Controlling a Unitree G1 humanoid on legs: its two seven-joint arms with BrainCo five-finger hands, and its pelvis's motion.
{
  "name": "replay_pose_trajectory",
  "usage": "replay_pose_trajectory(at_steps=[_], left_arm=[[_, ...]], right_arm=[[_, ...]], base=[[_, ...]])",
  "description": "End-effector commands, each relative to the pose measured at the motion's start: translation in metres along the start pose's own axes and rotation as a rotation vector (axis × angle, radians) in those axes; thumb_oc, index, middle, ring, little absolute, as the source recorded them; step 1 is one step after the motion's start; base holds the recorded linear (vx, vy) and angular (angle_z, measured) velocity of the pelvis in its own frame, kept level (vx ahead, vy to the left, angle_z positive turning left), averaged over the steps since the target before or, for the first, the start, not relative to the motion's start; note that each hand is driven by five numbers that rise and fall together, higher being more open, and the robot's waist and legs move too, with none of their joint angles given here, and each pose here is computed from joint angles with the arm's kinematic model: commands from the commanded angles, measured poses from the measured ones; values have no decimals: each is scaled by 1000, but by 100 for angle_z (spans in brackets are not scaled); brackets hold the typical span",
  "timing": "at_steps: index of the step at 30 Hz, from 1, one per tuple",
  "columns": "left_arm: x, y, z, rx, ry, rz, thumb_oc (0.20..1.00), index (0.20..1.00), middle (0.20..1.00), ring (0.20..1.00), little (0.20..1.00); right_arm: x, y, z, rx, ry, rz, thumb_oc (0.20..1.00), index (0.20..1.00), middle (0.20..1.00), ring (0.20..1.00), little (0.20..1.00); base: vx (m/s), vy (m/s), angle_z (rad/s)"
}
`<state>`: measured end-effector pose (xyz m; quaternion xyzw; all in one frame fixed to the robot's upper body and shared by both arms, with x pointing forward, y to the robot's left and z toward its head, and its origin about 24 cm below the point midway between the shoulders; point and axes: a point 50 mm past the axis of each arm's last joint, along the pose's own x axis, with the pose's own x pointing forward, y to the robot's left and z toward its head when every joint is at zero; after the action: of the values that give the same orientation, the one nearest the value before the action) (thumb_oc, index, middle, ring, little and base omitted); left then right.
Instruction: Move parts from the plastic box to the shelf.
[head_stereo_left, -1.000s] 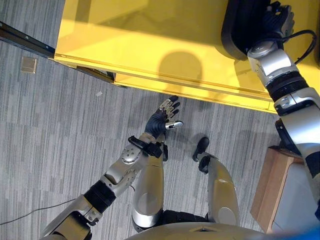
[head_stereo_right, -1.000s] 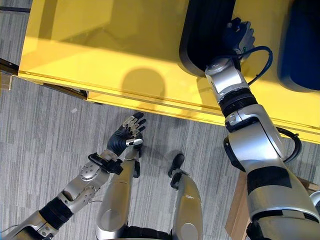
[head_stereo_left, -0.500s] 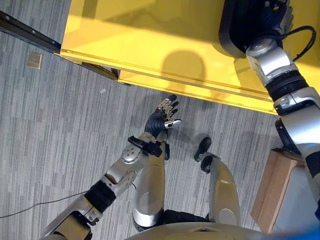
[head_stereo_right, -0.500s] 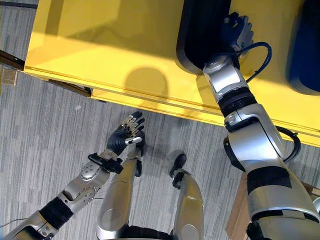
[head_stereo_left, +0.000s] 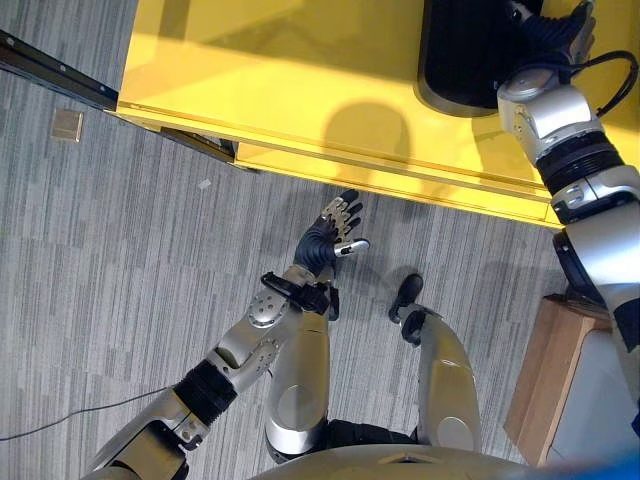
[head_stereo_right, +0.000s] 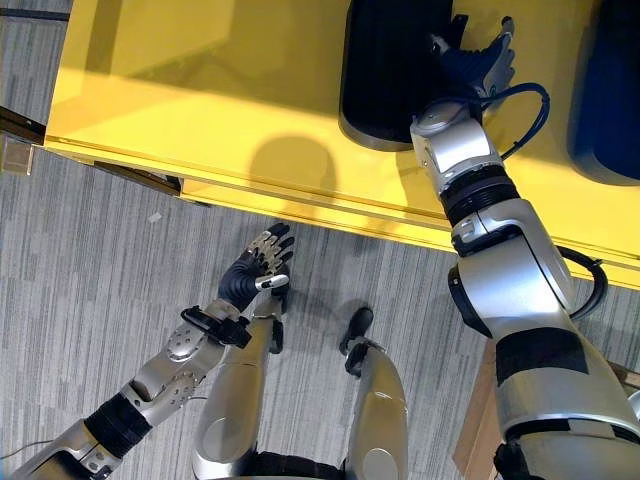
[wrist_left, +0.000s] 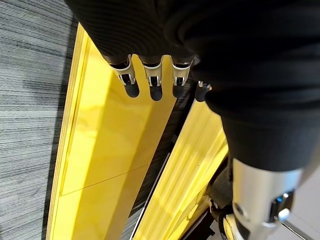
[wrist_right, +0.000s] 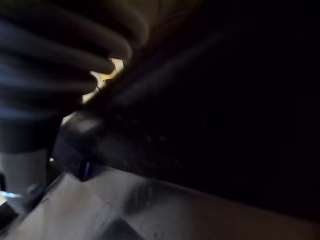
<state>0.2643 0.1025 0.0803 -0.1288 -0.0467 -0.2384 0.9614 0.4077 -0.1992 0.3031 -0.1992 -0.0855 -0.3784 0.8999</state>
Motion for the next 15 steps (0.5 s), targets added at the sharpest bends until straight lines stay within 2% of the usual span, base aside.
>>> replay_pose_trajectory(at_steps=[1, 11, 15], left_arm=[[-2, -23, 7, -76, -81, -52, 1000, 1000, 1000, 1000, 1000], [-3, -26, 1, -85, -47, -78, 1000, 1000, 1000, 1000, 1000], [-5, -23, -2, -149, -23, -59, 1000, 1000, 1000, 1000, 1000]], right_arm=[[14, -18, 5, 46, 15, -24, 1000, 1000, 1000, 1000, 1000], [8, -7, -3, 161, 26, 63, 1000, 1000, 1000, 1000, 1000], [2, -3, -4, 188, -4, 105, 1000, 1000, 1000, 1000, 1000]], base=[[7, 24, -6], [6, 1, -3], [26, -49, 0]])
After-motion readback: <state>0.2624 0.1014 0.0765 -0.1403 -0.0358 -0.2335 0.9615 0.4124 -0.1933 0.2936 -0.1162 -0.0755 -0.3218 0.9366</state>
